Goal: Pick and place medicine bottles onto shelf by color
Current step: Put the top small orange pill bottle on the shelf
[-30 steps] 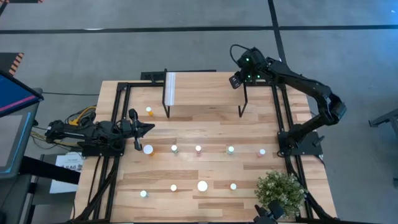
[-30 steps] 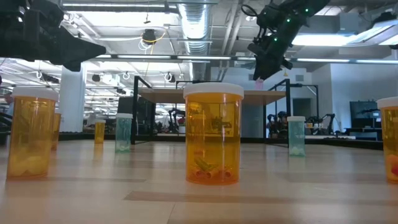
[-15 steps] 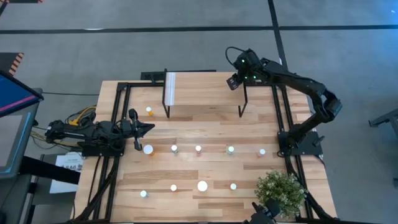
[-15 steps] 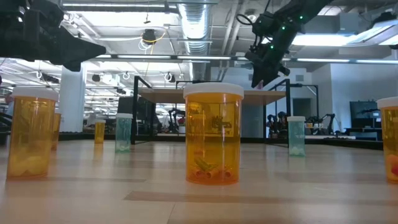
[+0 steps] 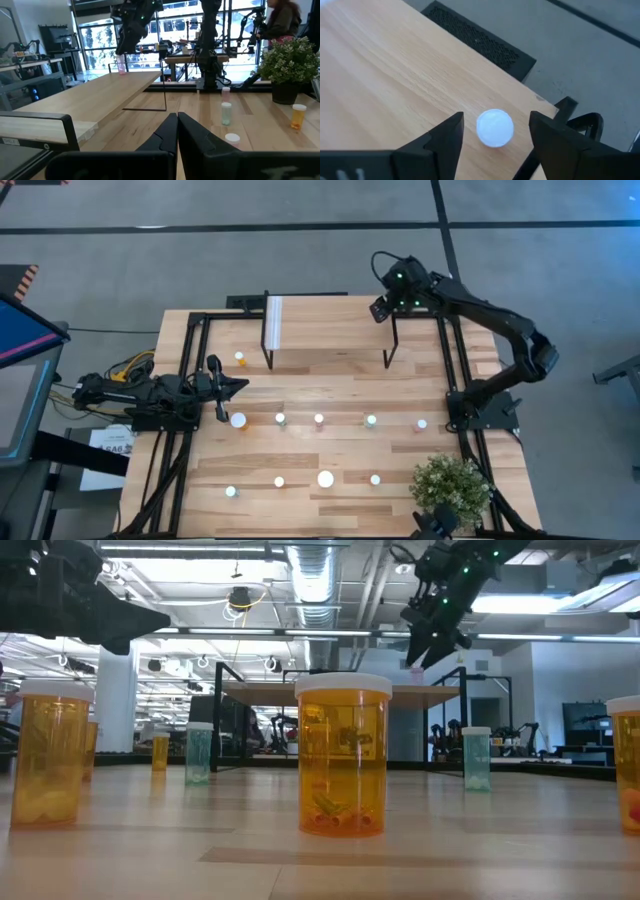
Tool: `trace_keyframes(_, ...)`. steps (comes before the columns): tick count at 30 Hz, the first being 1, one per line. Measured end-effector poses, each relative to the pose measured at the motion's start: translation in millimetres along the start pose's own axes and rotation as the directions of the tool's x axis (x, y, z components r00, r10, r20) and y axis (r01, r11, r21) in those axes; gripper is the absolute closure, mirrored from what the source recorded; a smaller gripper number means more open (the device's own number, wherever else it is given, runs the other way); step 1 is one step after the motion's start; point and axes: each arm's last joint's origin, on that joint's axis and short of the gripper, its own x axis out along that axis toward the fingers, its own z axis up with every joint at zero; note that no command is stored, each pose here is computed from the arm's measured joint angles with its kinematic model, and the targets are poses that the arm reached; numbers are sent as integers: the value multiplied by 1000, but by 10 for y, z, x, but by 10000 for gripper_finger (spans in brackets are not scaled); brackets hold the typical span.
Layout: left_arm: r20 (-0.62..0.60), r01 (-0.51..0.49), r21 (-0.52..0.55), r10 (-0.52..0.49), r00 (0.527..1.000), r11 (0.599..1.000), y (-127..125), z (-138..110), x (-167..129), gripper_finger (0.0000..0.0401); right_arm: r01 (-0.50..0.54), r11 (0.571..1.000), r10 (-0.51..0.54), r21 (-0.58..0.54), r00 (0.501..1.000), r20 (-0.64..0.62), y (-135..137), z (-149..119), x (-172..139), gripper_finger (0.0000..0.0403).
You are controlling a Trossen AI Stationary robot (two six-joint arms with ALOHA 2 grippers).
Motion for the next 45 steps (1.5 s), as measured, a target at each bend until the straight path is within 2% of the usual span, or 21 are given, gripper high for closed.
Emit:
trace_keyframes(10, 0, 0, 0, 0, 1000, 1000, 0, 1, 0, 401, -28, 1000, 29, -7, 993, 117, 2, -11, -594, 154)
trace_keyframes(15, 0, 0, 0, 0, 1000, 1000, 0, 0, 0, 401, -83, 995, 88, -62, 991, 97, 130, -172, -940, 154)
trace_keyframes(20, 0, -1, 0, 1, 1000, 1000, 0, 0, 0, 401, -193, 973, 204, -123, 975, 86, 337, -451, -1195, 154)
trace_keyframes(31, 0, -1, 0, 1, 1000, 1000, 0, 1, 0, 401, -460, 873, 472, -161, 881, 39, 690, -1305, -1223, 154)
trace_keyframes(37, 0, -2, 0, 2, 1000, 1000, 1, 0, 0, 401, -500, 841, 513, -204, 858, 12, 865, -1619, -1189, 154)
trace_keyframes(45, 0, -1, -16, 1, 1000, 1000, 0, 0, 0, 401, -513, 801, 544, -308, 839, 20, 1153, -1842, -1223, 154)
